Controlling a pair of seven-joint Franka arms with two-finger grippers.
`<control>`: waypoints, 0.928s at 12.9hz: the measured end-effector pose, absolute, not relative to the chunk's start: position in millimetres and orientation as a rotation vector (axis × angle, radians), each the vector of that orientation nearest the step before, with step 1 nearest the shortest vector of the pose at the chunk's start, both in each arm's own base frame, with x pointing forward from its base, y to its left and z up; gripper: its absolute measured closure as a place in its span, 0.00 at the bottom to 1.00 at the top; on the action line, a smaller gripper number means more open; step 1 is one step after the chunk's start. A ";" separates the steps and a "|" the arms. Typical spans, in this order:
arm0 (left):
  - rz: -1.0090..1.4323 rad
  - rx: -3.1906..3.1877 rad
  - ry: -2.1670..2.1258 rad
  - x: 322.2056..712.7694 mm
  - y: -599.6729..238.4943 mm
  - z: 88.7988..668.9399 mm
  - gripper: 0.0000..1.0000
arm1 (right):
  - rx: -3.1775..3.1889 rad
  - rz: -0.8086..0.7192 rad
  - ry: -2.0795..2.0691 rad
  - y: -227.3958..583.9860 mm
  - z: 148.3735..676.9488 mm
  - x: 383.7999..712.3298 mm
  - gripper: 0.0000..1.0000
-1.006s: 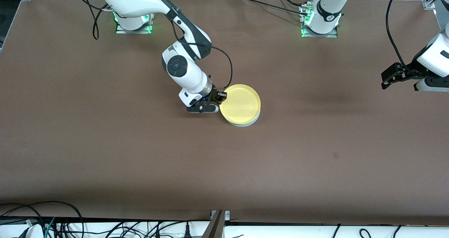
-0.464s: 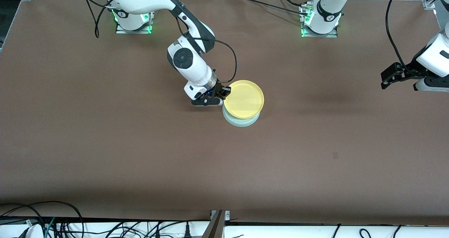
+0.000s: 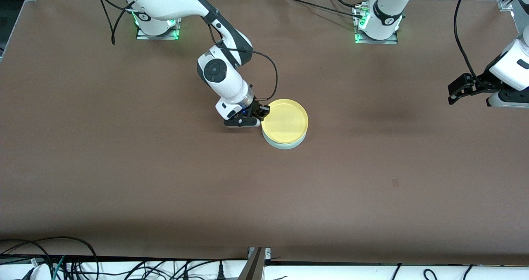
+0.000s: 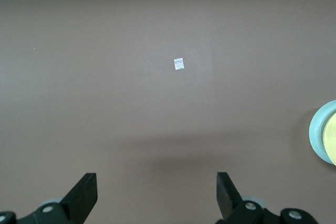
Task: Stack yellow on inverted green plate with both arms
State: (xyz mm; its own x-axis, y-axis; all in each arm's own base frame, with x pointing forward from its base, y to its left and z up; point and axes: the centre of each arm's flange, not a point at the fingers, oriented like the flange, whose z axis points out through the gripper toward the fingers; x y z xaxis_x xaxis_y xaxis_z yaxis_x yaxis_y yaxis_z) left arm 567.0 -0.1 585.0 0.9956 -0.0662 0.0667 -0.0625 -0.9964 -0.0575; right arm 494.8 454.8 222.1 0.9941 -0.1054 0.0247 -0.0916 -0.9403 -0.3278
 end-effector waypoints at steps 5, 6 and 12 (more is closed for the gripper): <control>-0.106 -3.083 0.100 567.0 -0.4 585.0 0.00 | -2.798 -0.091 0.151 454.1 221.0 499.9 0.81; -0.106 -3.083 0.100 567.0 -0.4 585.0 0.00 | -2.795 -0.103 0.157 452.5 225.0 503.5 0.69; -0.105 -3.083 0.102 566.9 -0.9 584.9 0.00 | -2.851 -0.134 0.224 412.1 332.5 555.2 0.02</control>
State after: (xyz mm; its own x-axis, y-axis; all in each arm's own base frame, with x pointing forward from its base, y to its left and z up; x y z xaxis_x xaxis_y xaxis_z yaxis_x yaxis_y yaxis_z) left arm 566.9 -0.9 584.9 0.9955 -0.0676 0.0663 -0.0638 -0.9963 -0.0575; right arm 555.2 412.1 332.5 0.9836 -0.1660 0.0700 -0.1402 -0.9494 -0.2809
